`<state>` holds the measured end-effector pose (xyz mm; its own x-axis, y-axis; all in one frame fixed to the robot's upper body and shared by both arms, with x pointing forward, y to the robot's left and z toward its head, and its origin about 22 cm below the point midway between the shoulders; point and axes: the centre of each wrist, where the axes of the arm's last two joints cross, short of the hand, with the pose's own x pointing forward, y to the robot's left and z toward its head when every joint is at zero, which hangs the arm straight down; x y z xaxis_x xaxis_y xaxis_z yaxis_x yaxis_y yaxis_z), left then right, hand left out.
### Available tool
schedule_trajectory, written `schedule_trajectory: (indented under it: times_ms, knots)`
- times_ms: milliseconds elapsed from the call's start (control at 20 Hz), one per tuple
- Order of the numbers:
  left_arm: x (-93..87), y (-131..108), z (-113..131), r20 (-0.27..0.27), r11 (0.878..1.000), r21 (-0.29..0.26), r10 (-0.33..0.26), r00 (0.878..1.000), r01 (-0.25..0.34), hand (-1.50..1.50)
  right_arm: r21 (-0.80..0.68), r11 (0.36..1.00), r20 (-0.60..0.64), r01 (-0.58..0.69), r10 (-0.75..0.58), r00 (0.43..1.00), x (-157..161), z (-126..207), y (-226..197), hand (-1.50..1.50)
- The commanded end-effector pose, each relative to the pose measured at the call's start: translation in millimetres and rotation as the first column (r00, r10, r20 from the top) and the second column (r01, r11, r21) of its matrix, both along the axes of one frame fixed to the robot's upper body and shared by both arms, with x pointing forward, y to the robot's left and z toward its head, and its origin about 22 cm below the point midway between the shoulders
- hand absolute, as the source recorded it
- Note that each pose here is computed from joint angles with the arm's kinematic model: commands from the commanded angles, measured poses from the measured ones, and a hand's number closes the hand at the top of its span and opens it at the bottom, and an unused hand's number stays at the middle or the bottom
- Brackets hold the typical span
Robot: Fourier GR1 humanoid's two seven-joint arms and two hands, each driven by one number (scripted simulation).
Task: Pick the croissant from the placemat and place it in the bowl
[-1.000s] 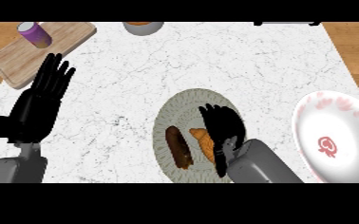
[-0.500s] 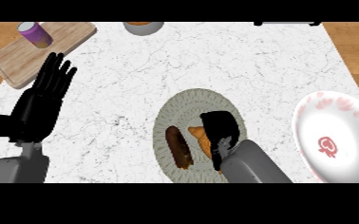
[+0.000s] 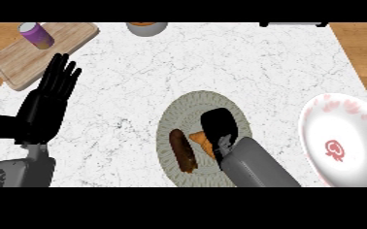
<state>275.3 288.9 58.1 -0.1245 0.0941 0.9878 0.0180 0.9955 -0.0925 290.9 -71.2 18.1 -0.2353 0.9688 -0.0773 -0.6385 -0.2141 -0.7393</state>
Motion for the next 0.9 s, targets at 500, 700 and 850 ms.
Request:
schedule_trajectory:
  times_ms: [500,700,850]
  knots:
    - [-10.4,22.8,-7.1,-0.021,0.996,-0.006,0.092,0.996,-0.092,0.00,0.039,0.627,0.261,0.778,-0.758,0.598,55.7,16.1,-127.3,1.50]
    - [-12.8,25.4,-6.1,-0.010,0.995,0.001,0.104,0.995,-0.104,0.00,0.197,0.239,0.331,0.951,-0.929,0.165,72.9,46.4,-175.1,1.50]
    - [-11.3,23.8,-1.1,-0.003,0.997,-0.004,0.079,0.997,-0.079,0.00,0.292,-0.016,0.371,0.956,-0.920,-0.128,83.1,69.9,-201.0,1.50]
